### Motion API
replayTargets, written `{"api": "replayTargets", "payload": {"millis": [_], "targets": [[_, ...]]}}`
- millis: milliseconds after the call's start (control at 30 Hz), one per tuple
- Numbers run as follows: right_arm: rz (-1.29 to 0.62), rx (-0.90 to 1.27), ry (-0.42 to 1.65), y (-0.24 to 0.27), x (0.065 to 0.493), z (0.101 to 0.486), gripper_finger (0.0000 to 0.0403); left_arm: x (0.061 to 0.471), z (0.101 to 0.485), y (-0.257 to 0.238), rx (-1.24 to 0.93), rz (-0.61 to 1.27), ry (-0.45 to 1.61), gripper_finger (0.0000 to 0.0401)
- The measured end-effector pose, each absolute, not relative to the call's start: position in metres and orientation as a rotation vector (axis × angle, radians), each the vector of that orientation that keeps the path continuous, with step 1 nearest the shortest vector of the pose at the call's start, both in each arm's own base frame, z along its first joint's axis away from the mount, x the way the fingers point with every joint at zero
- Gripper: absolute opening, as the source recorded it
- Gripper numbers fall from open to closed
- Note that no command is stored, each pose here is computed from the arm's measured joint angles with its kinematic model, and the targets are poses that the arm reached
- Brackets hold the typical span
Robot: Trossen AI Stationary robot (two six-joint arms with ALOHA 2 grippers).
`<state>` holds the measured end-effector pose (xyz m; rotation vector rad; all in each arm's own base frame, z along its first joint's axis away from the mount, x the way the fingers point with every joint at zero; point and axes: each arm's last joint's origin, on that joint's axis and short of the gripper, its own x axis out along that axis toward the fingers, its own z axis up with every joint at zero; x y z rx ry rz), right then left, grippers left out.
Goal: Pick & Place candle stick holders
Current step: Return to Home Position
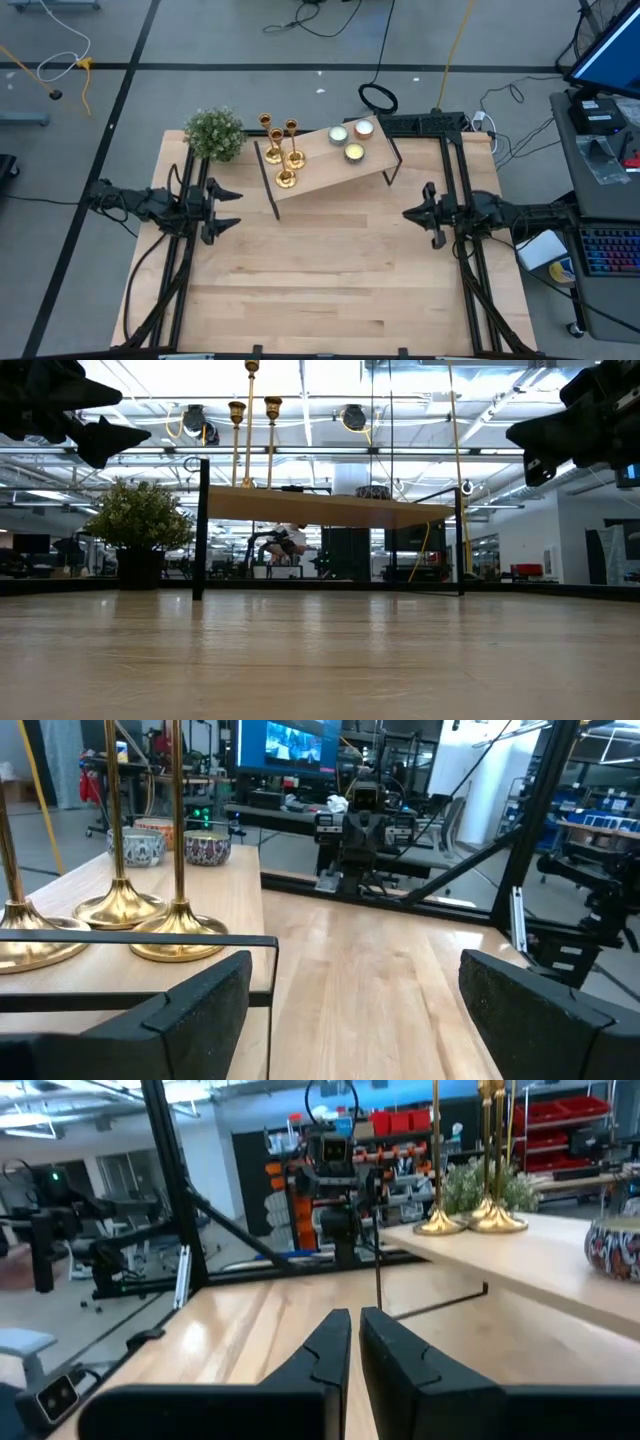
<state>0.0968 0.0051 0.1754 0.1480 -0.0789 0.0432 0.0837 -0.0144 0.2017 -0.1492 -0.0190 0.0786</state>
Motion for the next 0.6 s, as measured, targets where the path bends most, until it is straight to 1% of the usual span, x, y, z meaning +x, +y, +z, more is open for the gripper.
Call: {"api": "replayTargets", "payload": {"millis": [600], "targets": [[0.041,0.148,-0.084,0.0050,0.0968,0.1758,0.0018,0.0837,0.2021,-0.0145,-0.145,0.075,-0.021,0.0351]]}}
